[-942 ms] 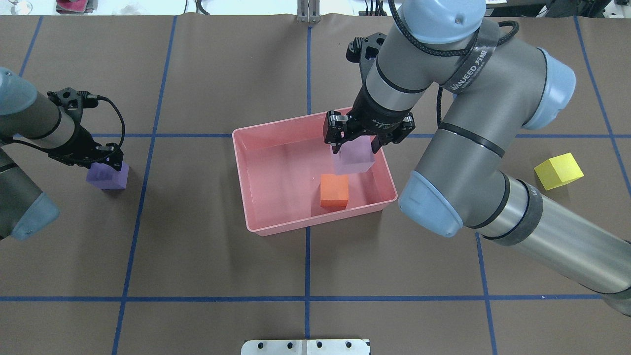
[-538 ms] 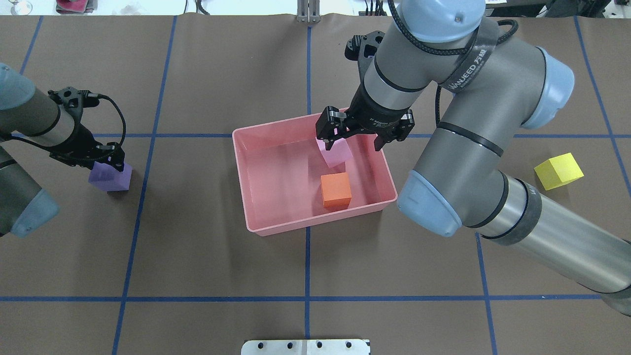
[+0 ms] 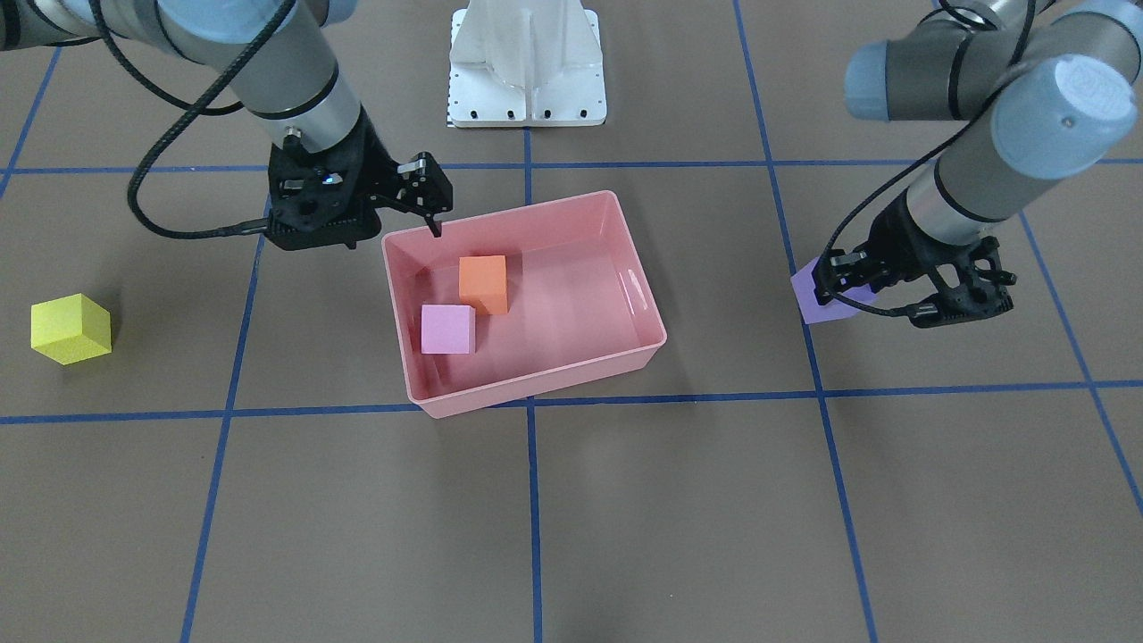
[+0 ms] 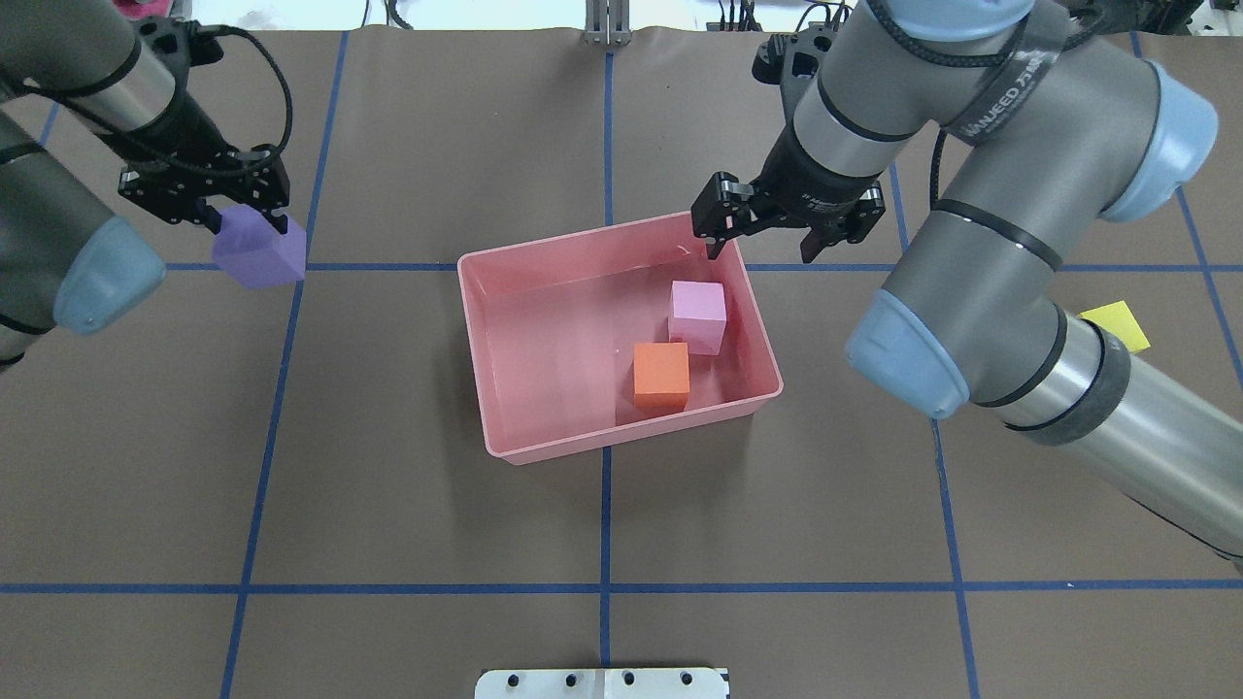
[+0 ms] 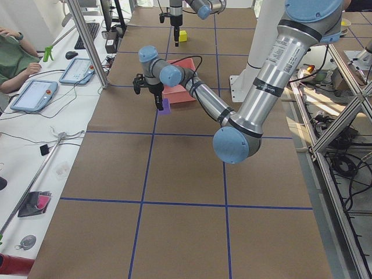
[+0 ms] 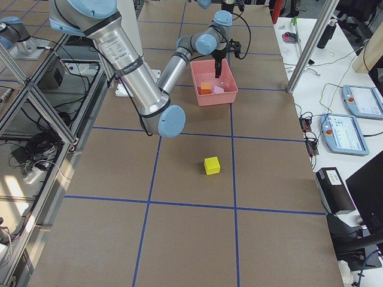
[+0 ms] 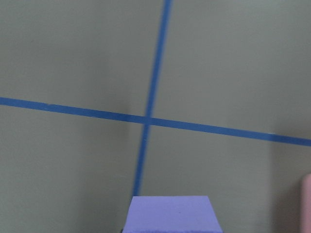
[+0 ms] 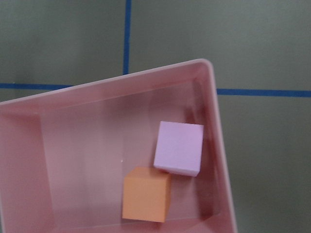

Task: Place blocks into pink bin with both arms
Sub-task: 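Carry the purple cube over the bin while the right gripper withdraws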

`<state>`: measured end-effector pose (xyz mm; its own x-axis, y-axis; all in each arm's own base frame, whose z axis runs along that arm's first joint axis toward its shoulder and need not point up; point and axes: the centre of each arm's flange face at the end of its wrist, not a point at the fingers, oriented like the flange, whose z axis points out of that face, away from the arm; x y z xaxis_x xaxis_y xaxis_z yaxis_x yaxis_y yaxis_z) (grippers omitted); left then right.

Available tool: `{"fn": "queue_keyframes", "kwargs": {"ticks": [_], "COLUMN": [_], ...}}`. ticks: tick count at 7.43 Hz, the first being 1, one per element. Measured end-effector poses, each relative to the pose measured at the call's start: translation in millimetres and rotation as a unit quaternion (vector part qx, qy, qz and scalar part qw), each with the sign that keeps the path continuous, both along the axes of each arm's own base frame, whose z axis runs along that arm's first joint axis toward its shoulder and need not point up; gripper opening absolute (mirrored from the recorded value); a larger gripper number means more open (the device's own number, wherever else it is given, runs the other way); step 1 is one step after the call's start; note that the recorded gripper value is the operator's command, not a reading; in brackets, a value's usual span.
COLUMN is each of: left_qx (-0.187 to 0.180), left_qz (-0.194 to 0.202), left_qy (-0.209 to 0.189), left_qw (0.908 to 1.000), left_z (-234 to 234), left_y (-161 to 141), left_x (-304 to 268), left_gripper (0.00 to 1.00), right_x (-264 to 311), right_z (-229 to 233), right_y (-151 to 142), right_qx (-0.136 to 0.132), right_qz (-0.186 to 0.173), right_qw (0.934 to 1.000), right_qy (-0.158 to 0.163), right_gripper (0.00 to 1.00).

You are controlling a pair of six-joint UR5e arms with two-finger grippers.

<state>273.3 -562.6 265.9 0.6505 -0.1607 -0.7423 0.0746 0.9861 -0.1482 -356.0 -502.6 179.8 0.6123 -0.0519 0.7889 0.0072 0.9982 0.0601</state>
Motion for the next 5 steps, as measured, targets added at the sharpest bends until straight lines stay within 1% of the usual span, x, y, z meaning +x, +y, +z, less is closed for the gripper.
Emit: {"fn": "queue_keyframes", "kwargs": {"ticks": [1,2,3,4,5], "left_qx": [-0.016,-0.036,-0.056,-0.059,-0.054], "left_qz": [-0.014,-0.033,-0.043,-0.050,-0.057], "left_qy": [0.002,0.010,0.017,0.019,0.019], "left_qw": [0.9998,0.9987,0.9974,0.9968,0.9967], "left_z": [-61,-110,-148,-173,-182], "left_y": [2,12,31,51,62], "left_x": [1,11,40,79,113], "left_gripper": [0.00,0.00,0.00,0.00,0.00], "right_x": [30,63,95,127,158], "right_z": [31,66,103,139,175], "right_y": [-13,-26,-36,-44,-49], "right_qx": [0.021,0.044,0.066,0.084,0.092], "right_qz": [-0.007,-0.022,-0.040,-0.060,-0.077], "right_qw": [0.9996,0.9982,0.9955,0.9921,0.9894], "right_qy": [0.016,0.034,0.054,0.071,0.082], "right_gripper": [1.00,0.99,0.99,0.99,0.99]}}
